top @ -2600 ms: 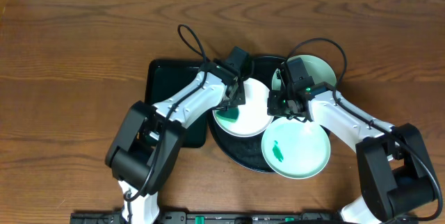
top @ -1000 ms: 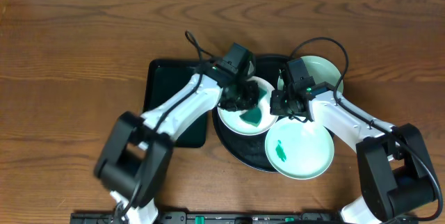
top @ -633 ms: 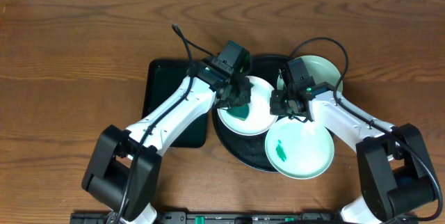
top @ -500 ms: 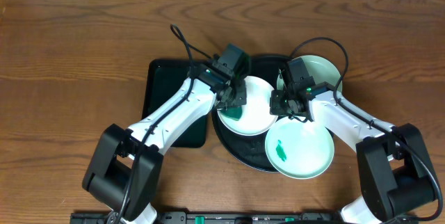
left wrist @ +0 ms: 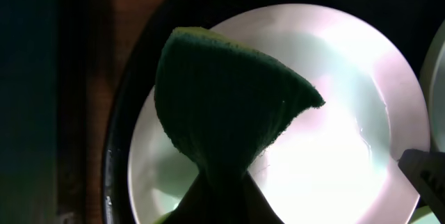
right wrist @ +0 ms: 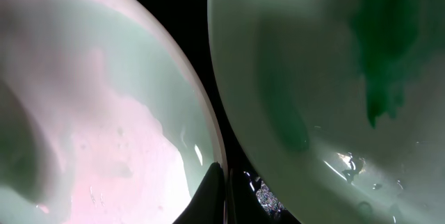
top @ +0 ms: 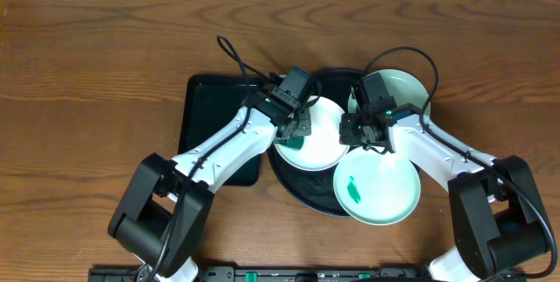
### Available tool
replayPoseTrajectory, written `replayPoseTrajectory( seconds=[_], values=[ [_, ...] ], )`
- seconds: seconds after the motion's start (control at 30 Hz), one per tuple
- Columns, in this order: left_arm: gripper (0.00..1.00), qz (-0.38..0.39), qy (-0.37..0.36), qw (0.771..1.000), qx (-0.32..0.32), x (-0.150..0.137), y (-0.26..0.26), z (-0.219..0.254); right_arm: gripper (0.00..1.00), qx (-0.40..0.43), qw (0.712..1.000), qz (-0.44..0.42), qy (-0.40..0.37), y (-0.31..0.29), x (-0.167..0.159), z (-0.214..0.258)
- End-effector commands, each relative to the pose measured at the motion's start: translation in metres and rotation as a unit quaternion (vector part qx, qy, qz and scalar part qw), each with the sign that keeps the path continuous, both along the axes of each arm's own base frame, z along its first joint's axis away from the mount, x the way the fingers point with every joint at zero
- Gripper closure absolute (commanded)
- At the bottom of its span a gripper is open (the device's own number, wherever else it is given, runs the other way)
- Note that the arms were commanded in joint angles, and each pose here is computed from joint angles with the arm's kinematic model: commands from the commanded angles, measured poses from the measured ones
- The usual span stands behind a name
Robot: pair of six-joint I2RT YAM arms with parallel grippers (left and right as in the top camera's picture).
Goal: Clean dirty plates on tray and stack at the side
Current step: 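Rub the sponge back and forth across the white plate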
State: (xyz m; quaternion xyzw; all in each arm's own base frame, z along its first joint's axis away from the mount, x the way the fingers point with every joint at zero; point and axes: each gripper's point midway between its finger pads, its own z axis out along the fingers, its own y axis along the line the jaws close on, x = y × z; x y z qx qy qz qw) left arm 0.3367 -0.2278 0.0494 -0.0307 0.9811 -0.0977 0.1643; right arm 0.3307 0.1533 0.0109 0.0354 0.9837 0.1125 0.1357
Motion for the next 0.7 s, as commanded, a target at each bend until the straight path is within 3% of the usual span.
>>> replayPoseTrajectory(
  seconds=[0.0,0.4,0.67],
  values=[
    [0.93,0.018,0.002,1.0,0.014,0.002,0.006,-0.013,0.99,0.032,0.999,0.023,0.014,0.017,-0.008,-0.001],
    [0.93,0.044,0.038,0.997,0.054,0.0,0.015,-0.062,0.99,0.032,0.999,0.023,0.013,0.017,-0.008,-0.001],
    [0.93,0.002,0.131,0.99,-0.042,-0.031,-0.021,-0.075,0.99,0.032,0.999,0.023,0.013,0.017,-0.008,-0.001]
  ],
)
